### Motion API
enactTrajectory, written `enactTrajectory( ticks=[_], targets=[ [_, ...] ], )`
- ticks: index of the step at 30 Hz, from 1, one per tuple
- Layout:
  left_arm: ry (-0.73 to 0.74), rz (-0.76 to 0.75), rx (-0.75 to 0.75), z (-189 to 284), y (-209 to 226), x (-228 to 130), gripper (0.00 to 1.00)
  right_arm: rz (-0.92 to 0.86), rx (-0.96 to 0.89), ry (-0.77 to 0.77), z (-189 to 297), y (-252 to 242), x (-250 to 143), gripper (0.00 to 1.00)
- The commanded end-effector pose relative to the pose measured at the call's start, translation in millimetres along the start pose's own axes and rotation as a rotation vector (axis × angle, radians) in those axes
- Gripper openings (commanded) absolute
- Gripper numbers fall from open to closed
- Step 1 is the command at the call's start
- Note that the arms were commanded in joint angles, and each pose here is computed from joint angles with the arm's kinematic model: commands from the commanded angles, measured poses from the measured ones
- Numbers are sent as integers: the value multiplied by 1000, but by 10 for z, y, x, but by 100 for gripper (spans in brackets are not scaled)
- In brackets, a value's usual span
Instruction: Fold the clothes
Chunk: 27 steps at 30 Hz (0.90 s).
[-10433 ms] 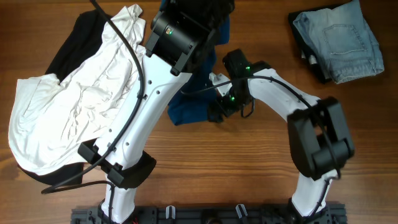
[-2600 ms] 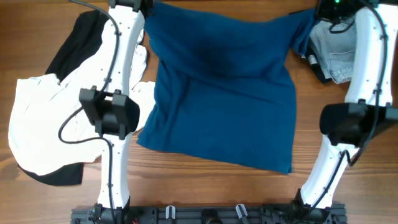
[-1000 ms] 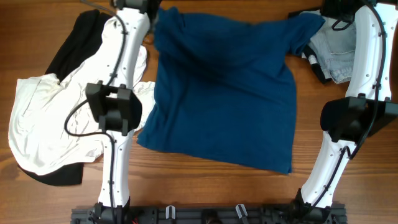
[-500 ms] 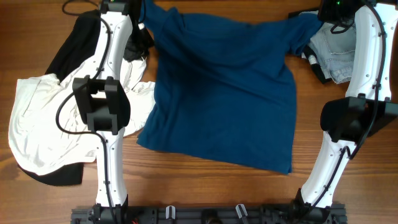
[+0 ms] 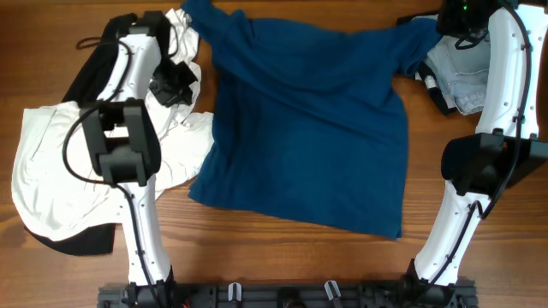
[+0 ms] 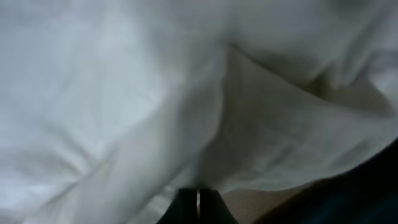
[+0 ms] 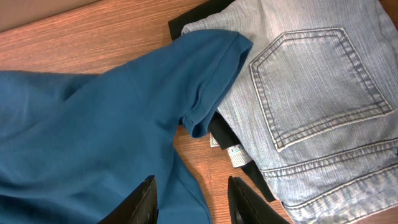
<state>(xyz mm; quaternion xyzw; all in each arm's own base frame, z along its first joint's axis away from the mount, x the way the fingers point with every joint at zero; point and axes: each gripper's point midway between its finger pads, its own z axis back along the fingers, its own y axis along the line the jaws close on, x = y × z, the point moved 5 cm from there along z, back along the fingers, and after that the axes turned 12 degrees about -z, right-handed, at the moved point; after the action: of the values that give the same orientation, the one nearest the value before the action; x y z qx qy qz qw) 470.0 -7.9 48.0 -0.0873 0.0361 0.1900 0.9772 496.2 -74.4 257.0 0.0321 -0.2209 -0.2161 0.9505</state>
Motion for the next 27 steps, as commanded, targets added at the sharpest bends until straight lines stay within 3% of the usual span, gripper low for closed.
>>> enactTrajectory(
  ticks=[1,13,27],
  targets=[
    [36,105,44,-97,574,81,4,12,14,8,-24,30,-6,37],
    [-8,369,7,98,1667,276,4,12,8,30,-24,21,-49,39],
    [-84,634,3,283,2947,205,4,35,2,46,-26,119,-116,42]
  ],
)
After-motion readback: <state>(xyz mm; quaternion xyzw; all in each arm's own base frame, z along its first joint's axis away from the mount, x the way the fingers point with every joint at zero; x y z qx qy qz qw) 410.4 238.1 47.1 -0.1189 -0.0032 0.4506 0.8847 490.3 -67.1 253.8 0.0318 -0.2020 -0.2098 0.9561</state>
